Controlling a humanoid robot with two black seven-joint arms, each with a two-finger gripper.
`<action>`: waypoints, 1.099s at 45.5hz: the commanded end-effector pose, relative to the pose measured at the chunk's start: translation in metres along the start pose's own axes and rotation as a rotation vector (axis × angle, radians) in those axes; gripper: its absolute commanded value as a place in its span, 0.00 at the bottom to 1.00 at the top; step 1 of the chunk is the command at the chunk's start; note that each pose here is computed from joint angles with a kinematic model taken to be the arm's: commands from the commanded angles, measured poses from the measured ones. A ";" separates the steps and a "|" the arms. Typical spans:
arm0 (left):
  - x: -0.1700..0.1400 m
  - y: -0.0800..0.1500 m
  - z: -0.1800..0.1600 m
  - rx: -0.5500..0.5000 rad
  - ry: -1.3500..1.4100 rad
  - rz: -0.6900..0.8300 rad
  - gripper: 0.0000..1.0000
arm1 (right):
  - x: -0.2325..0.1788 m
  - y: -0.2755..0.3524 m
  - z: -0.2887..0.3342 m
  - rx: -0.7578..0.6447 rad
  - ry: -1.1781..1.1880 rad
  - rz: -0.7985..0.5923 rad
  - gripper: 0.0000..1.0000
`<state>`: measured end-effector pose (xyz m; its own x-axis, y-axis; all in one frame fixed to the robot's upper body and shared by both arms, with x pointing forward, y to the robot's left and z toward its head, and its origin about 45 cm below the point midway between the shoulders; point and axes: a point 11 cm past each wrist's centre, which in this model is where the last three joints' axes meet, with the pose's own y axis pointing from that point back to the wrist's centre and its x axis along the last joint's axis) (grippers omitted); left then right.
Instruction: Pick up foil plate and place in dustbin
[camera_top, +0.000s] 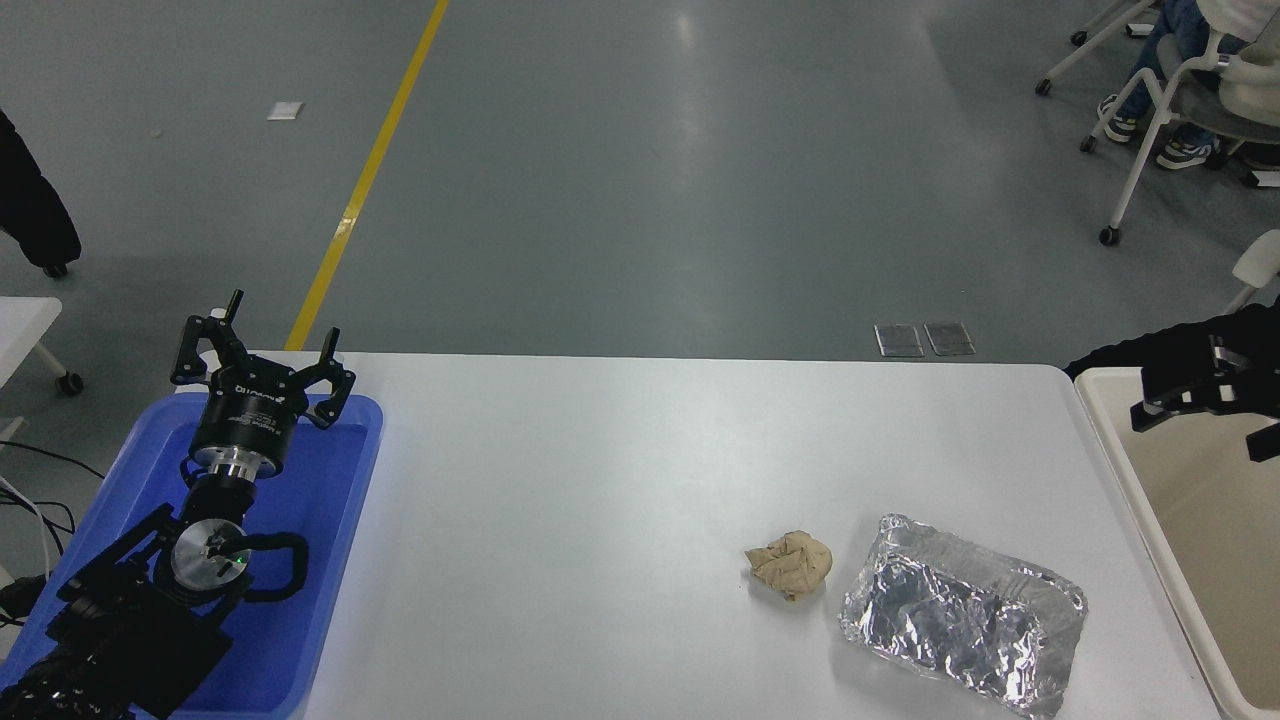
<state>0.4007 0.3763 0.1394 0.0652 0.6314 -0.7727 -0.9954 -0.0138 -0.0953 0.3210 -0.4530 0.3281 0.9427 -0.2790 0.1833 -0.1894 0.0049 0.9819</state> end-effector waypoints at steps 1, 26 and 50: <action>0.000 0.000 0.000 0.000 0.000 0.000 1.00 | -0.015 -0.013 0.028 -0.060 -0.051 -0.054 1.00; 0.000 0.000 0.000 0.000 0.000 0.000 1.00 | -0.070 -0.091 0.037 -0.040 -0.082 -0.059 1.00; 0.000 0.000 0.000 0.000 0.000 0.000 1.00 | -0.120 -0.169 0.011 0.070 -0.133 -0.066 1.00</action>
<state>0.4007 0.3763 0.1394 0.0651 0.6316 -0.7725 -0.9954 -0.0138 -0.0952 0.2496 -0.4393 0.1635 0.9202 -0.3759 0.1090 -0.1422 -0.0618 0.9879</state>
